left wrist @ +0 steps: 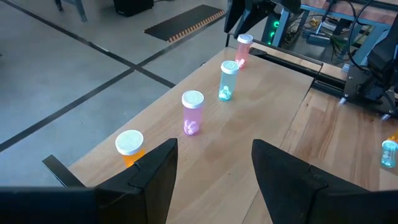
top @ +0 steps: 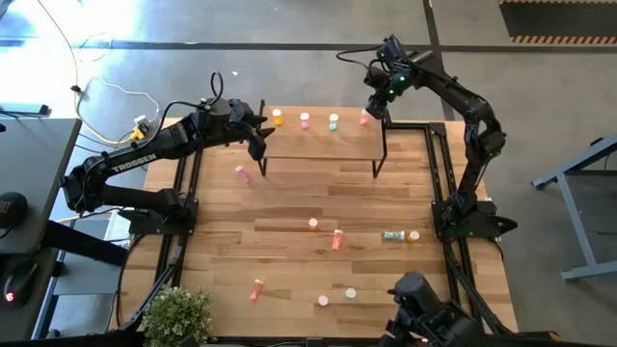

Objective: Pick and place medicine bottles onto shelf by color
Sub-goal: Adjust the pink medicine bottle, then put the top pink medicine bottle on the shelf aligned with the other pink medicine bottle

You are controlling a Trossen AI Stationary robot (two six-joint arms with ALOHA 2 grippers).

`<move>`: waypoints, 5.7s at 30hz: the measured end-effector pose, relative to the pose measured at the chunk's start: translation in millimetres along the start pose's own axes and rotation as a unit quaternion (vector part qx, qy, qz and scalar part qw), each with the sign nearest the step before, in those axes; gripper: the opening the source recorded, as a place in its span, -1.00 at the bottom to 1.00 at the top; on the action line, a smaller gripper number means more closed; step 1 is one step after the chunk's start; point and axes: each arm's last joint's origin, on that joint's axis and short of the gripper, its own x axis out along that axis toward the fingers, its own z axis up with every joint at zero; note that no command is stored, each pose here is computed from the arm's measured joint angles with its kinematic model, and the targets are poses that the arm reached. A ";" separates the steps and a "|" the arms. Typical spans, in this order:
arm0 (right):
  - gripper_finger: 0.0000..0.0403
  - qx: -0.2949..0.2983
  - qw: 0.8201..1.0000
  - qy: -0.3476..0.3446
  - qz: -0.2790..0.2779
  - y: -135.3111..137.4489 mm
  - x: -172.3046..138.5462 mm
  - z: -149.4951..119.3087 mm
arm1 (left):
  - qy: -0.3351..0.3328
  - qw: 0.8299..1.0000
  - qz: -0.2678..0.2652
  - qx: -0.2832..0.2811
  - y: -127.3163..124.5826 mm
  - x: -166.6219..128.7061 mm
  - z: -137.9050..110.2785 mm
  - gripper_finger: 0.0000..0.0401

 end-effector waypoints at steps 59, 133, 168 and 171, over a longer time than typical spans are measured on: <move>-0.30 -0.016 0.999 0.010 0.029 -8.3 14.5 -2.8 | 0.002 1.000 0.000 -0.004 -0.1 0.1 -0.4 -0.03; -0.30 0.283 0.953 0.083 0.073 241.5 -51.9 -64.6 | 0.050 0.999 -0.006 -0.013 -1.1 -1.1 -9.5 -0.03; 0.02 0.482 0.849 0.038 0.213 335.5 46.3 -140.8 | 0.088 0.995 -0.045 0.023 -24.9 -4.5 -18.6 -0.03; 0.02 0.494 0.842 0.003 0.216 341.0 33.2 -126.5 | 0.088 0.995 -0.045 0.023 -24.9 -4.5 -18.6 -0.03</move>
